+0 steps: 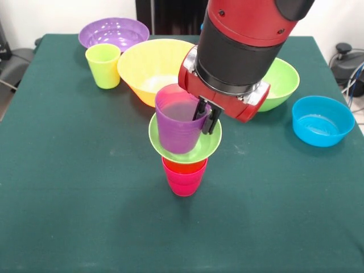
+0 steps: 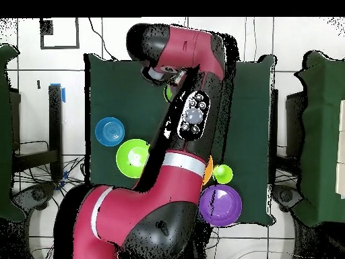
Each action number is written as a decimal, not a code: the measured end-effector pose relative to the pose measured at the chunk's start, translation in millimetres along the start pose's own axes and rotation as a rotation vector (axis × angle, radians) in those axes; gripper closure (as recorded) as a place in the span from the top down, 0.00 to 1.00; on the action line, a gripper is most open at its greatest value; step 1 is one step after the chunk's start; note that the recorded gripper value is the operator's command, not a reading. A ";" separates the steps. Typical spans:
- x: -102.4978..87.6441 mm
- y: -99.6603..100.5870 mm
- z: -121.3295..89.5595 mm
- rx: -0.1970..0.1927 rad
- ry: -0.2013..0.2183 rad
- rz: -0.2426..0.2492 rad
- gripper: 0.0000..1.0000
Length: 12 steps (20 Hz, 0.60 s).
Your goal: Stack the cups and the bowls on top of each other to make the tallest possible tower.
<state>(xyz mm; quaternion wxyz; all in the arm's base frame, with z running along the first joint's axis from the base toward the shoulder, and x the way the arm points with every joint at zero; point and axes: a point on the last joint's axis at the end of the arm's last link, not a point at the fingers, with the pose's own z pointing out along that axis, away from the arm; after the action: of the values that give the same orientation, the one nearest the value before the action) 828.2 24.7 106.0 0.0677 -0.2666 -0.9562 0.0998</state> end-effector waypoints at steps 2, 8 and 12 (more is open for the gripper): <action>1.4 -1.3 2.5 0.002 0.007 0.002 0.00; 12.6 -10.2 13.3 0.008 0.056 0.022 0.00; 20.8 -13.5 18.1 0.008 0.085 0.034 0.00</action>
<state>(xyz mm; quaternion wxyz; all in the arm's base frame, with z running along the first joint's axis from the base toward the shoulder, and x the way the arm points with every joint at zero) 800.6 21.5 93.1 0.1076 -0.2864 -0.9474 0.0934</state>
